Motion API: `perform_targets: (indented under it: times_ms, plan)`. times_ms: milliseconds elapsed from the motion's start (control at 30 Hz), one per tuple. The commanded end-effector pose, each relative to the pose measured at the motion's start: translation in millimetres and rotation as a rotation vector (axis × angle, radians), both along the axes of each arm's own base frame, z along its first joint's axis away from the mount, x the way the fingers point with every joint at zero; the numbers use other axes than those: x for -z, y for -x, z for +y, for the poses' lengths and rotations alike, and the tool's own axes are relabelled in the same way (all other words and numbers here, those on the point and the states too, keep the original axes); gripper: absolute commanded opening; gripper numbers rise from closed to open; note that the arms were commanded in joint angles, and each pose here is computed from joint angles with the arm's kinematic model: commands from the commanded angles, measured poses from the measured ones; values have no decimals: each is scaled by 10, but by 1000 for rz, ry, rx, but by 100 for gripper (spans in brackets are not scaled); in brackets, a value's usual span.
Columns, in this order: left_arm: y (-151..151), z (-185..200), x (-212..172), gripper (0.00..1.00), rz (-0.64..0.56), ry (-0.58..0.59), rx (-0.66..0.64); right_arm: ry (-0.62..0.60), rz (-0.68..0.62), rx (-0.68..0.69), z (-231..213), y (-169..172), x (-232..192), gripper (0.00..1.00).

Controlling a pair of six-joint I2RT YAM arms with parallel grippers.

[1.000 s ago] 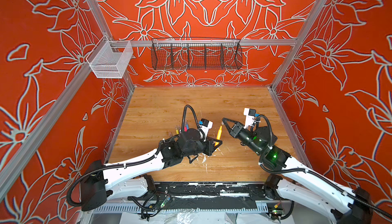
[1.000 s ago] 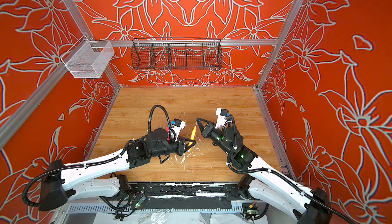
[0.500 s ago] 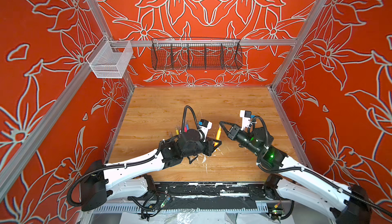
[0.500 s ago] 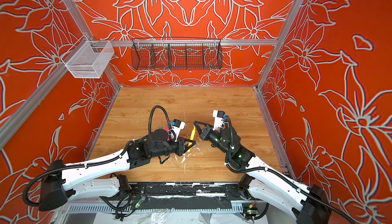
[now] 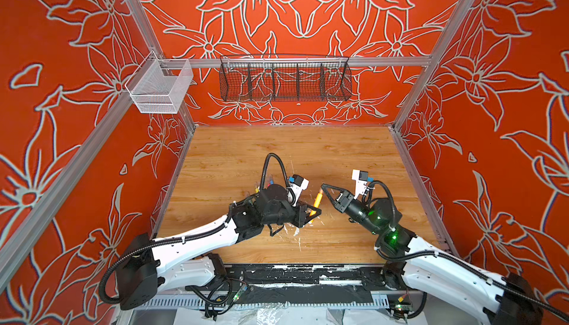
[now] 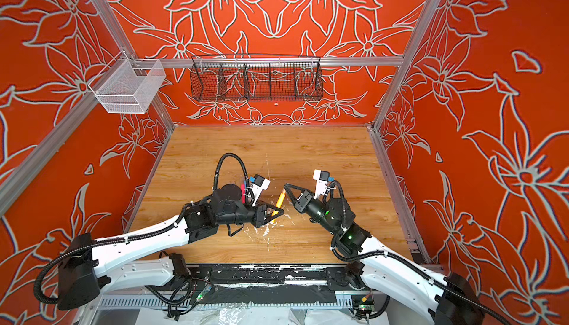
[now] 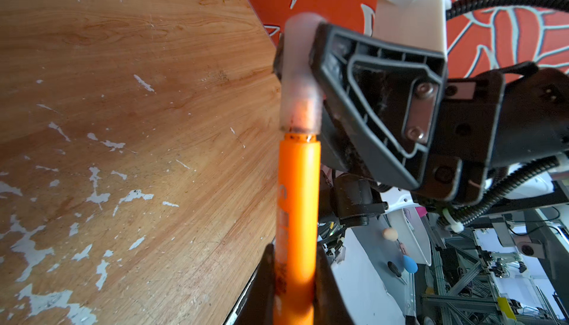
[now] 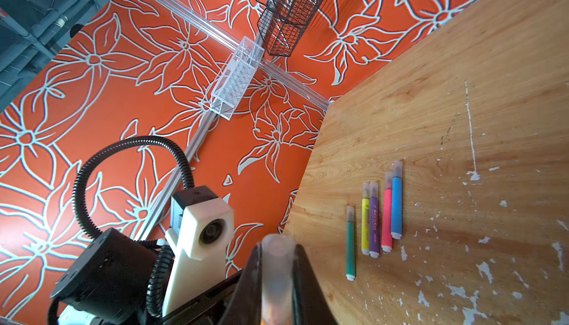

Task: Insert the pens into the pen caps
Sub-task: 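Lower the cap onto the orange marker tip with the right gripper, then push the cap down over the orange marker with the right gripper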

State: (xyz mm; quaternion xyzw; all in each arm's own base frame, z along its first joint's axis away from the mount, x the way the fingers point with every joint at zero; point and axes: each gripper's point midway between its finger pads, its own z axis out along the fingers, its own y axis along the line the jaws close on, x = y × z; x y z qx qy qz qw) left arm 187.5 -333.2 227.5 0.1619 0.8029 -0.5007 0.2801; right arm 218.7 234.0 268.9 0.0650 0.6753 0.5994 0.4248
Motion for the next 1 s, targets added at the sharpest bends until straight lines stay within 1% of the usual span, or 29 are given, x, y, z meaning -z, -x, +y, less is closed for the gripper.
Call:
perform_targets:
  times_ms: [0,67,133,200,233,300,367,433,533,633,767,867,967]
  plan:
    - [-322,59,-340,0,-83,93,-120,33,-11,-145,196,236,53,2]
    - [-330,41,-321,0,-83,86,-115,47,-23,-165,258,267,52,4]
    - [-342,34,-302,0,-87,78,-115,61,-31,-173,295,274,59,10]
    - [-363,51,-288,0,-92,68,-129,70,-36,-158,279,257,60,23]
    - [-376,63,-284,0,-98,62,-138,77,-39,-141,254,240,63,28]
    - [-409,113,-249,0,-104,39,-166,103,-46,-92,169,207,55,42]
    - [-423,153,-227,0,-111,26,-185,148,-31,-38,60,177,82,51]
    - [-428,181,-232,0,-128,19,-193,183,-40,18,-60,151,25,56]
    - [-450,210,-272,0,-176,-2,-197,204,-70,79,-219,148,-134,59]
    - [-411,183,-318,0,-247,-12,-150,208,-115,112,-302,151,-321,59]
    - [-363,147,-306,0,-316,-33,-92,245,-126,136,-296,82,-478,53]
    - [-356,122,-270,0,-331,-44,-71,270,-121,134,-212,3,-553,50]
    - [-300,68,-267,0,-339,-28,-25,296,-107,135,-116,-105,-572,48]
